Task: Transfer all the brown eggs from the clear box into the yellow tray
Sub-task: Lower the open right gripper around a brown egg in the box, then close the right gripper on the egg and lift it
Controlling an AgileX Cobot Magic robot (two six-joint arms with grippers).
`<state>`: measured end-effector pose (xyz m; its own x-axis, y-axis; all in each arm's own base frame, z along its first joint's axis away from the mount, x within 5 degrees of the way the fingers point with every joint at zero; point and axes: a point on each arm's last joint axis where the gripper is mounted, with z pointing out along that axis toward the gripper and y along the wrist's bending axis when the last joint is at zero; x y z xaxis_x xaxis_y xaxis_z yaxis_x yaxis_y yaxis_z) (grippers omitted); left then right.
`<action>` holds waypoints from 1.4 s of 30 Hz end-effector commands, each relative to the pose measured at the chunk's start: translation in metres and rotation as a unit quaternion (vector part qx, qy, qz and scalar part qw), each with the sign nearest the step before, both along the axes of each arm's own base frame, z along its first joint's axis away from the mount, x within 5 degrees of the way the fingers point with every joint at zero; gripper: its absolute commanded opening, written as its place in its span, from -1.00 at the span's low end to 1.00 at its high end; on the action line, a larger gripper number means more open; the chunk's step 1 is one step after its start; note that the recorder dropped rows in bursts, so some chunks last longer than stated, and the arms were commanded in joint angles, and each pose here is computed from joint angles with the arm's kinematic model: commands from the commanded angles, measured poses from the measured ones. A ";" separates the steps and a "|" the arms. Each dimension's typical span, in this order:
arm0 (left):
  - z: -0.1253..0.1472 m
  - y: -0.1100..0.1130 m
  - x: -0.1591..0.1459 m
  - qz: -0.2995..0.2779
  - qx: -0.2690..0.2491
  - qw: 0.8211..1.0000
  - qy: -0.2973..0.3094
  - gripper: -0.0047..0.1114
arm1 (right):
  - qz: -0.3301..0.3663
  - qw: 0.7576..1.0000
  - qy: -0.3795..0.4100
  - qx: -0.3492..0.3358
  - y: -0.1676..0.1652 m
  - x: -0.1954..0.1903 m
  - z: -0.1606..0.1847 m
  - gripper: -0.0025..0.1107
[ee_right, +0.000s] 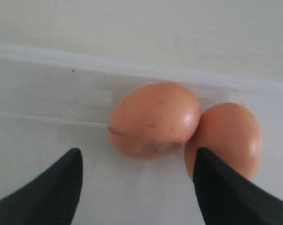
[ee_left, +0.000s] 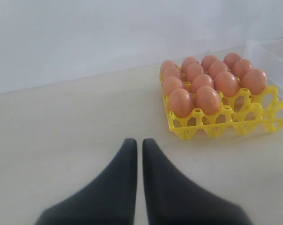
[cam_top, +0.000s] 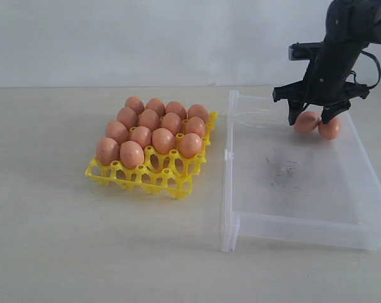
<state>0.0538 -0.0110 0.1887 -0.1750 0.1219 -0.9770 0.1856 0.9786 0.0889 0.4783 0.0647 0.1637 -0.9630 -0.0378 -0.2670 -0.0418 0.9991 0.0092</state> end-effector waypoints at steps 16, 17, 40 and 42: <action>-0.001 0.000 0.000 -0.003 0.001 1.000 -0.002 -0.85 | -0.014 0.999 -0.049 0.000 -0.003 0.013 -0.010 0.11; -0.001 0.000 0.000 -0.003 0.001 1.000 -0.002 -0.85 | -0.013 0.999 -0.048 -0.001 -0.004 0.013 -0.010 0.11; -0.001 0.000 0.000 -0.003 0.001 1.000 -0.002 -0.85 | 0.011 0.999 -0.048 -0.024 -0.005 0.021 -0.047 -0.12; -0.001 0.000 0.000 -0.003 0.001 1.000 -0.002 -0.85 | 0.015 0.999 -0.037 -0.027 -0.005 0.019 -0.047 -0.71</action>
